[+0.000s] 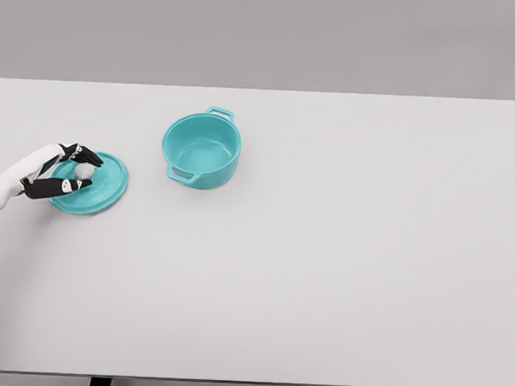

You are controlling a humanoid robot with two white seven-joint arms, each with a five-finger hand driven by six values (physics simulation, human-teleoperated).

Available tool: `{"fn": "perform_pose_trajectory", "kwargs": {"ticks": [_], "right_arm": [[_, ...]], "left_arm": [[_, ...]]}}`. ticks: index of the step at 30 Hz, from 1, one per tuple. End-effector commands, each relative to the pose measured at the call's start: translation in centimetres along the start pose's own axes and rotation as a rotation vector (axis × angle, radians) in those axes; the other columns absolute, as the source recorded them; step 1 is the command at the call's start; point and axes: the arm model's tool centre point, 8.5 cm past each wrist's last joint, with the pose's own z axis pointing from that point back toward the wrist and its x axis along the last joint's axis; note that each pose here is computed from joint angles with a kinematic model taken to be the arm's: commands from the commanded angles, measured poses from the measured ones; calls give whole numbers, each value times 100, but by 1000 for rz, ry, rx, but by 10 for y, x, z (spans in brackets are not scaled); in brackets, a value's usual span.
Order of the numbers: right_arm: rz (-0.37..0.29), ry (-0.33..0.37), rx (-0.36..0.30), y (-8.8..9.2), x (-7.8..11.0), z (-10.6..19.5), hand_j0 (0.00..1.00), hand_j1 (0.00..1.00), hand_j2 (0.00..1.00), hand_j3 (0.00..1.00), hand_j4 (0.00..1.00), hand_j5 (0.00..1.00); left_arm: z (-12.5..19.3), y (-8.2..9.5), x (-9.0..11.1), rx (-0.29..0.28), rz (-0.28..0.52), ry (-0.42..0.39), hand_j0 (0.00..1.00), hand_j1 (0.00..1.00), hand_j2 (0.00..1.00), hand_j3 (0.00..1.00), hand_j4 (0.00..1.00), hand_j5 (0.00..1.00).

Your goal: Cover the pot with left arm

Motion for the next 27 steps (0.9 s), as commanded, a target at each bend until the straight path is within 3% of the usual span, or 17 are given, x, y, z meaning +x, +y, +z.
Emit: {"fn": "perform_pose_trajectory", "kwargs": {"ticks": [1,6,12,27], "right_arm": [[0,2,0,0,-1,0,100,100,100,100,100,100],[0,1,0,0,-1,0,100,100,100,100,100,100],[0,1,0,0,0,0,100,100,100,100,100,100],[0,1,0,0,-1,0,100,100,100,100,100,100]], "left_arm": [[0,1,1,3,2,-4,43,43,43,43,43,43],[1,6,3,15,3,-3,42,42,42,42,42,42],[-2,15,24,29,-37,-59,42,42,42,42,42,42],[-4,21,50,43,-82,-128,42,42,42,42,42,42]]}}
